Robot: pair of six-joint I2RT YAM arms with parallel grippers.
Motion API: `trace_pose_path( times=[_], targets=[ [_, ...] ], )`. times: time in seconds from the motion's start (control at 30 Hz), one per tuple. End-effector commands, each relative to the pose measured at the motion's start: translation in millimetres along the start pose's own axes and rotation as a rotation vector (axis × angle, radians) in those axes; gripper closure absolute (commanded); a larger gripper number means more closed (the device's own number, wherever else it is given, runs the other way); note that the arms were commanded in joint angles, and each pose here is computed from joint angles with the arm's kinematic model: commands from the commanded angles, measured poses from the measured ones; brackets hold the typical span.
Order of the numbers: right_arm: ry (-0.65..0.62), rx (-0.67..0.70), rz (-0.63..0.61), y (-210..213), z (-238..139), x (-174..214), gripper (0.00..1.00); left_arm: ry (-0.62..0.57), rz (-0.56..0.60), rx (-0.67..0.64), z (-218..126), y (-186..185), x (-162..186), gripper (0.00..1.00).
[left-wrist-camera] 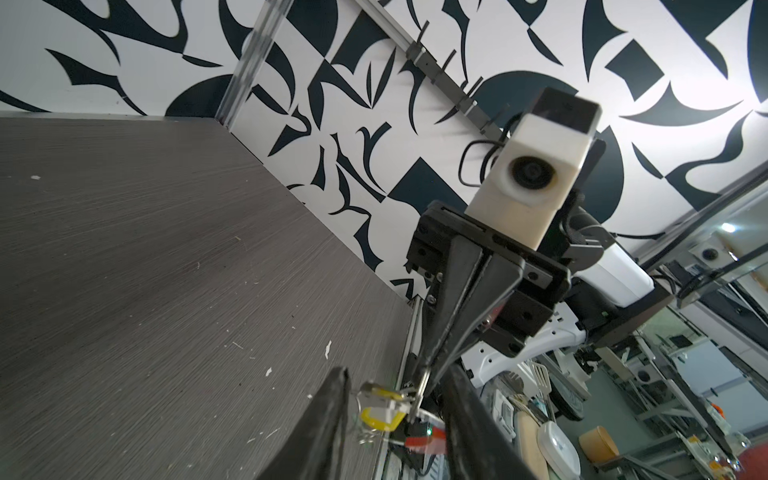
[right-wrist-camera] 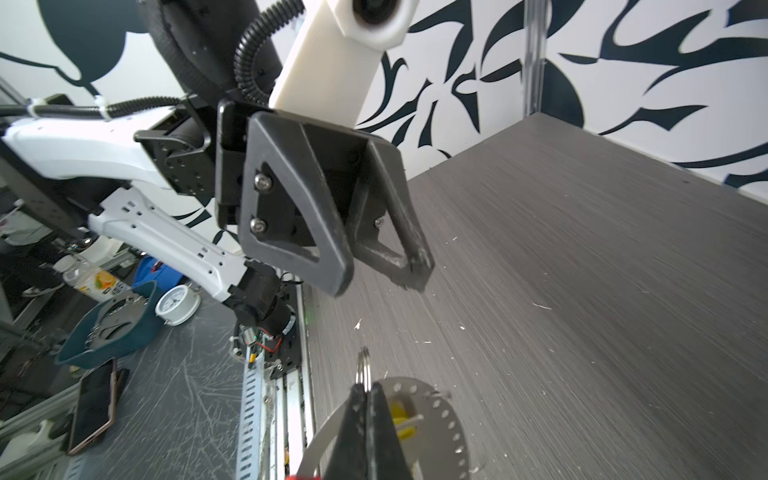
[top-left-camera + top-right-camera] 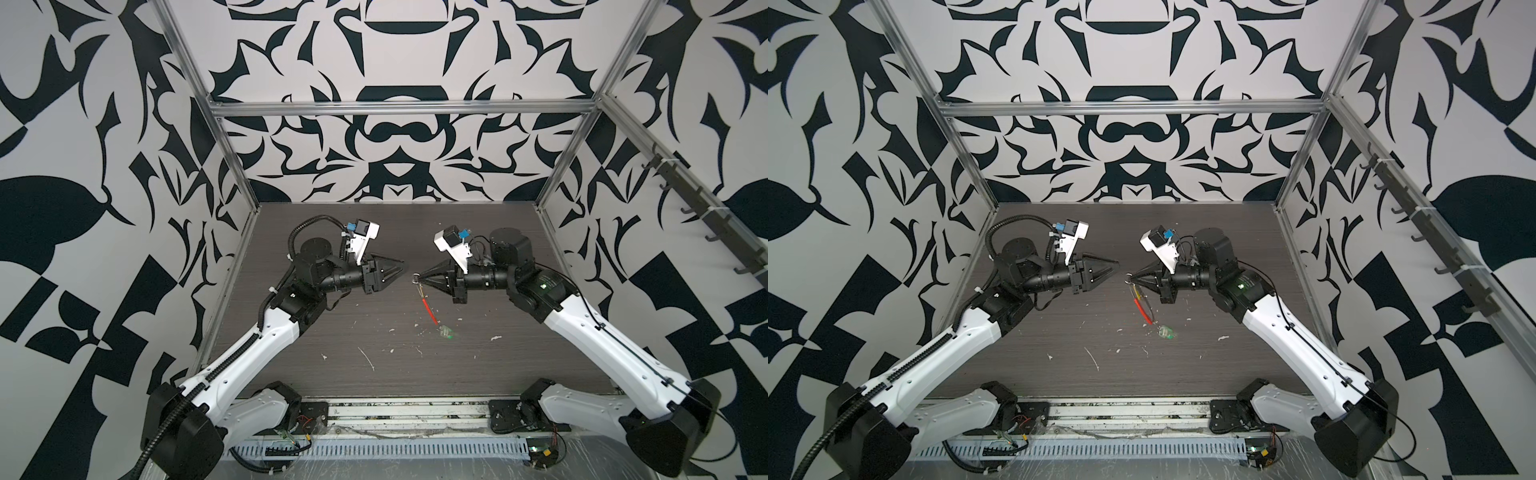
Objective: Remove the keys from the keyring
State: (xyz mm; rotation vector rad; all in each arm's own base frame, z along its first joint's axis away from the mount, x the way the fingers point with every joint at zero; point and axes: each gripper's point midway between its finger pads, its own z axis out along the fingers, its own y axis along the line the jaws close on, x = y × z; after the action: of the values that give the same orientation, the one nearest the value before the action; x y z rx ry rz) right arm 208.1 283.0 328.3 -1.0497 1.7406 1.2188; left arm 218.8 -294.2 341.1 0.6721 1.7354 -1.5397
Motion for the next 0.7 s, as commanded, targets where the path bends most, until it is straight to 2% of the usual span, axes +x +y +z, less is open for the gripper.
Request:
trace_pose_path(
  times=[0.0, 0.1, 0.43, 0.67],
  targets=[
    [-0.062, -0.063, -0.079, 23.2, -12.6, -27.9, 1.00, 0.053, 0.054, 0.040, 4.0, -15.4, 5.0, 0.58],
    [-0.065, -0.068, -0.081, 24.4, -13.8, -29.2, 1.00, 0.075, 0.070, 0.043, 5.5, -19.6, 8.6, 0.59],
    [-0.071, -0.070, -0.088, 26.6, -17.8, -31.8, 1.00, 0.090, 0.071, 0.016, 4.3, -17.4, 11.2, 0.73],
    [-0.067, -0.078, -0.084, 27.0, -17.1, -31.3, 1.00, 0.100, 0.070, 0.033, 5.3, -21.0, 12.6, 0.75]
  ],
)
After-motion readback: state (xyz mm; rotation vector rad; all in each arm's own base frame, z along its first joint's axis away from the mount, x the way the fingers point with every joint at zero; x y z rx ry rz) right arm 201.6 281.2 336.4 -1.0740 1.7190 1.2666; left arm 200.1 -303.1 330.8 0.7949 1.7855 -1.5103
